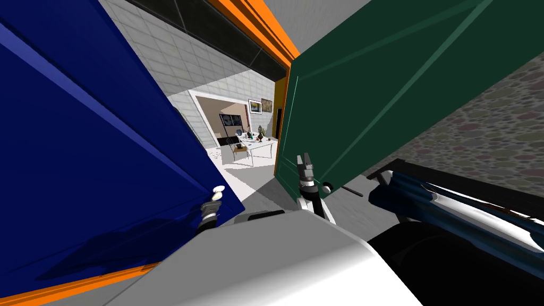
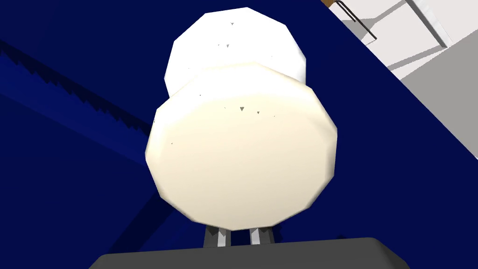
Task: Pull the door open
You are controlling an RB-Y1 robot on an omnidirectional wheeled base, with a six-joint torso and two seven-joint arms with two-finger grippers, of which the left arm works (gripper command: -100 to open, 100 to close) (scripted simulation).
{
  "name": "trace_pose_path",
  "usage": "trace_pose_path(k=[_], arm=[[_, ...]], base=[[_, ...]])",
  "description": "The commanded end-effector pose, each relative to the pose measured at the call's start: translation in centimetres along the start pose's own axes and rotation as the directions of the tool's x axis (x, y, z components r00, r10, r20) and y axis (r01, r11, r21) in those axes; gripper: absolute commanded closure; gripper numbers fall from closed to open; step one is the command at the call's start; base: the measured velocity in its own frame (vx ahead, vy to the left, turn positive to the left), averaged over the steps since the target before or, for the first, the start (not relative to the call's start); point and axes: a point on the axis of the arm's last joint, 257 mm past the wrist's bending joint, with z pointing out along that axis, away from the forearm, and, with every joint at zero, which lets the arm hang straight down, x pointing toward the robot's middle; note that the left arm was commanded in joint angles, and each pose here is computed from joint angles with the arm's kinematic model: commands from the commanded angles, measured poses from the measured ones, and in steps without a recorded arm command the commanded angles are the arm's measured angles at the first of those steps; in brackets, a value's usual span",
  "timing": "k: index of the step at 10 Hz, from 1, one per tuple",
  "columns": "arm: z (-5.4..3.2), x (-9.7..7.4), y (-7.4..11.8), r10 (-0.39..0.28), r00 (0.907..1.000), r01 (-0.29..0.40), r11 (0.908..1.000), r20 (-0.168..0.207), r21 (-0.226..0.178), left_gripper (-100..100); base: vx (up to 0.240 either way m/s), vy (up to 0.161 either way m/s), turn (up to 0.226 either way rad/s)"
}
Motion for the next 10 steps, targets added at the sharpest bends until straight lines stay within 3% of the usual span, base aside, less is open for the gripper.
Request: trace_pose_path(k=[1,2,4,5,6,8,10], arm=[[1.01,1.5,-0.3,-0.039,0.9986,0.04,0.999,-0.037,0.018,100],[1.01,1.5,-0.3,-0.039,0.9986,0.04,0.999,-0.037,0.018,100],[1.1,1.4,-0.3,-0.129,0.9913,0.13,0.9913,-0.025,0.023,100],[1.1,1.4,-0.3,-0.139,0.99,0.14,0.99,-0.025,0.023,100],[0.26,0.0,0.6,-0.181,0.9834,0.181,0.9835,0.017,0.01,-100],[0.27,0.5,1.0,-0.235,0.9718,0.235,0.9719,0.017,0.013,-100],[0.26,1.1,1.4,-0.302,0.9533,0.301,0.9534,0.017,0.018,-100]], base=[[-0.046,0.013,-0.06],[-0.019,-0.003,-0.012],[-0.045,0.01,-0.083],[-0.056,0.009,-0.072],[-0.083,0.013,-0.023],[-0.114,0.014,0.014],[-0.11,0.025,-0.005]])
